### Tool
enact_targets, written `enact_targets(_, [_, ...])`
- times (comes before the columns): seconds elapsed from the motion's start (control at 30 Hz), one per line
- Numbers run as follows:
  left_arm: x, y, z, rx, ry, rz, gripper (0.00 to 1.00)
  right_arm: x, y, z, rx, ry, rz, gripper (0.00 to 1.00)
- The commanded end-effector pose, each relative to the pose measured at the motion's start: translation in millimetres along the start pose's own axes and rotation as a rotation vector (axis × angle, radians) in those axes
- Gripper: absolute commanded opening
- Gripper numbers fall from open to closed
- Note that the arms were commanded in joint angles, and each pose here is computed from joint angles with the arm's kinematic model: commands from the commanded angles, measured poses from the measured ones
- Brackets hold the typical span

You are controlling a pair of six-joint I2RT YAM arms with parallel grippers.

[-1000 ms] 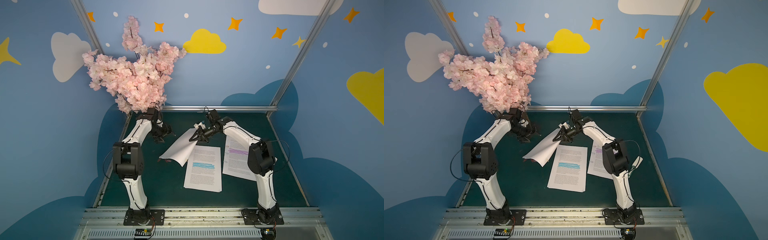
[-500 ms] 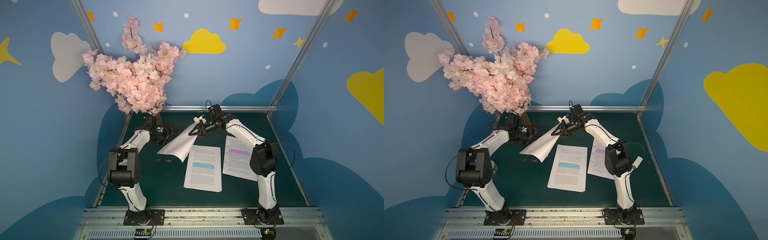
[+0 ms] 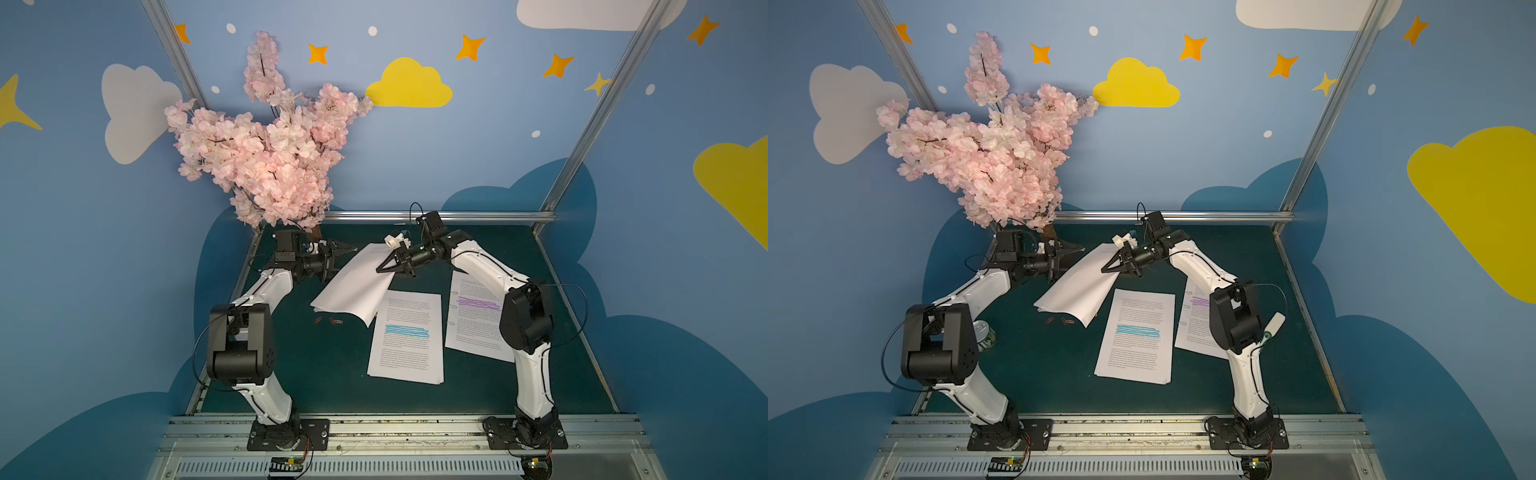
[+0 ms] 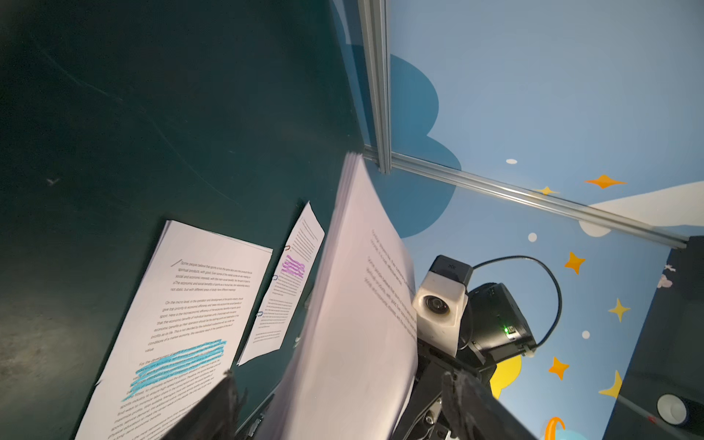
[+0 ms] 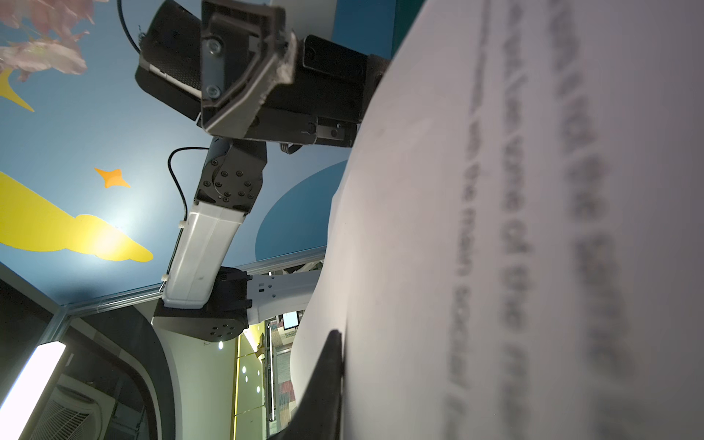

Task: Unclip the paperclips from the documents
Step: Adjust the document at the center of the board.

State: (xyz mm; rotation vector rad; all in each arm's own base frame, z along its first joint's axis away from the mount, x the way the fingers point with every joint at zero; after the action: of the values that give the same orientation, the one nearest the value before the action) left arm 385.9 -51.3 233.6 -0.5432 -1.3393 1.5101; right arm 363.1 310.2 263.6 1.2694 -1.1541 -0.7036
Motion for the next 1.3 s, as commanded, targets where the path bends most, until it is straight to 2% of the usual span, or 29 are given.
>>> enact_targets(0.0, [-2,-12,11,-0.091,0.080,0.056,0.83,0,-2,-4,0.034,0.022,-0.026,0.17])
enact_targets(0.13, [-1,-17,13,-0.127,0.088,0.075,0.70,4,-4,-1,0.030,0.044,-0.015,0.17])
enact_targets(0.37, [-1,-22,15,-0.173,0.109,0.095,0.59,13,-7,3,0.039,0.052,-0.013,0.16])
enact_targets(0.47, [1,-30,17,-0.203,0.119,0.159,0.62,19,-8,3,0.043,0.050,-0.015,0.16])
enact_targets(0.6, [3,-41,21,-0.243,0.127,0.208,0.71,24,-12,6,0.045,0.057,-0.003,0.16])
enact_targets(0.83, [1,-40,25,-0.246,0.147,0.225,0.66,26,-13,11,0.058,0.088,0.021,0.16])
enact_targets(0.97, [2,-40,26,-0.253,0.150,0.224,0.52,28,-16,14,0.053,0.103,0.038,0.16])
enact_targets(1.13, [2,-38,28,-0.268,0.153,0.196,0.11,35,-19,13,0.049,0.091,0.043,0.16])
enact_targets(1.2, [2,-39,30,-0.285,0.159,0.183,0.04,36,-19,12,0.049,0.088,0.042,0.16])
enact_targets(1.27, [1,-40,33,-0.298,0.170,0.175,0.03,38,-20,11,0.048,0.084,0.041,0.16])
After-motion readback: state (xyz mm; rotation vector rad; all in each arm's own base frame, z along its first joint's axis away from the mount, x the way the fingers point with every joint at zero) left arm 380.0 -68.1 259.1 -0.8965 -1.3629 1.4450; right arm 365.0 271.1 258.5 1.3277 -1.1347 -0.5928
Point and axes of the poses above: each gripper's point midway between its finger pads, its own x axis back along the fingers, its own y axis along the line the jaws close on, z = x × y, the point moved 10 cm from there along x, back along the fingers, and after that the axes turned 6 degrees about x, right-handed, at the moved point
